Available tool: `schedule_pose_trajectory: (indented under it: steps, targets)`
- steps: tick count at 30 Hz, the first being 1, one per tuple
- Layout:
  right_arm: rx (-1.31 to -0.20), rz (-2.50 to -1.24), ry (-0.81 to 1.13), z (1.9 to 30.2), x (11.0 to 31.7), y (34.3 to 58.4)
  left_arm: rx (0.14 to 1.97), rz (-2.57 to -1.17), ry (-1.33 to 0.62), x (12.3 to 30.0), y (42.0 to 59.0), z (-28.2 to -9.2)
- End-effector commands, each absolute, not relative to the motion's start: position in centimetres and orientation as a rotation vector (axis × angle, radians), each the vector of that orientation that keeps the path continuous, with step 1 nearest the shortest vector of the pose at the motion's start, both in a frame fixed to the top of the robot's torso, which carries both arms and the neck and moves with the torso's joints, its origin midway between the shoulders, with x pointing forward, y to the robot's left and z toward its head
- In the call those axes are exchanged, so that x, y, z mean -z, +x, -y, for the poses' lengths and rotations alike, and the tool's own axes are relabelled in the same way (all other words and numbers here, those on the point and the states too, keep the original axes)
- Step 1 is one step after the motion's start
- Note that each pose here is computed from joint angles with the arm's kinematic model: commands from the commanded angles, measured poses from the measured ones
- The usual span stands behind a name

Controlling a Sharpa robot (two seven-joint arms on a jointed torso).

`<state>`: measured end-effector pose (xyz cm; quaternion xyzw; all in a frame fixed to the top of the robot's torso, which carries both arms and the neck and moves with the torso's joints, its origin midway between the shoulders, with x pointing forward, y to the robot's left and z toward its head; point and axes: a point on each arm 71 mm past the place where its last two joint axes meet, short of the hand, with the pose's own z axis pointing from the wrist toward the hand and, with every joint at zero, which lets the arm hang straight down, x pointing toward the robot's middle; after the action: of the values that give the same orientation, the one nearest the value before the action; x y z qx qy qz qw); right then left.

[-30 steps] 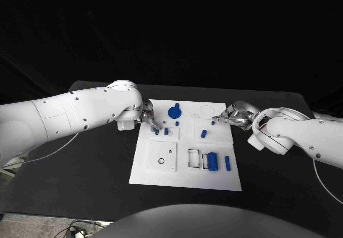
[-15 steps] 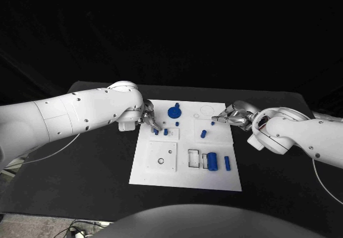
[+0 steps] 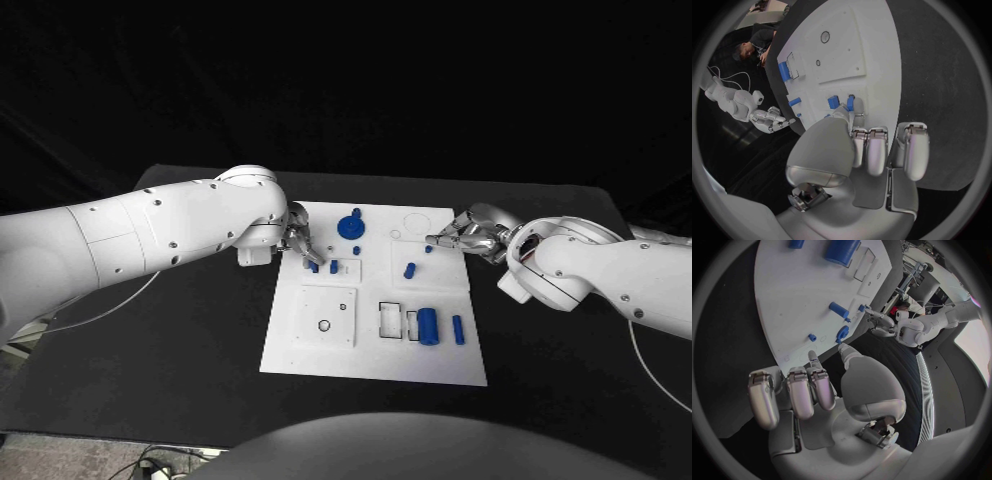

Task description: Assemble the parts on the task board

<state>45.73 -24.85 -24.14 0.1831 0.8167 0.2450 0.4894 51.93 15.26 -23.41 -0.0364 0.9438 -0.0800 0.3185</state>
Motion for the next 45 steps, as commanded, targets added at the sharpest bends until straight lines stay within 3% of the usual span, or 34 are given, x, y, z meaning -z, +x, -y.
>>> schedule_pose_trajectory:
  steps: [1,45]
  targets:
    - [-0.597,-1.991,0.429,24.77,24.18,45.68,0.22,-2.493,-0.078,23.45,51.83,-15.07]
    - [-0.593,-1.996,0.43,24.81,24.21,45.63,0.202,-2.482,-0.061,23.43,51.91,-15.08]
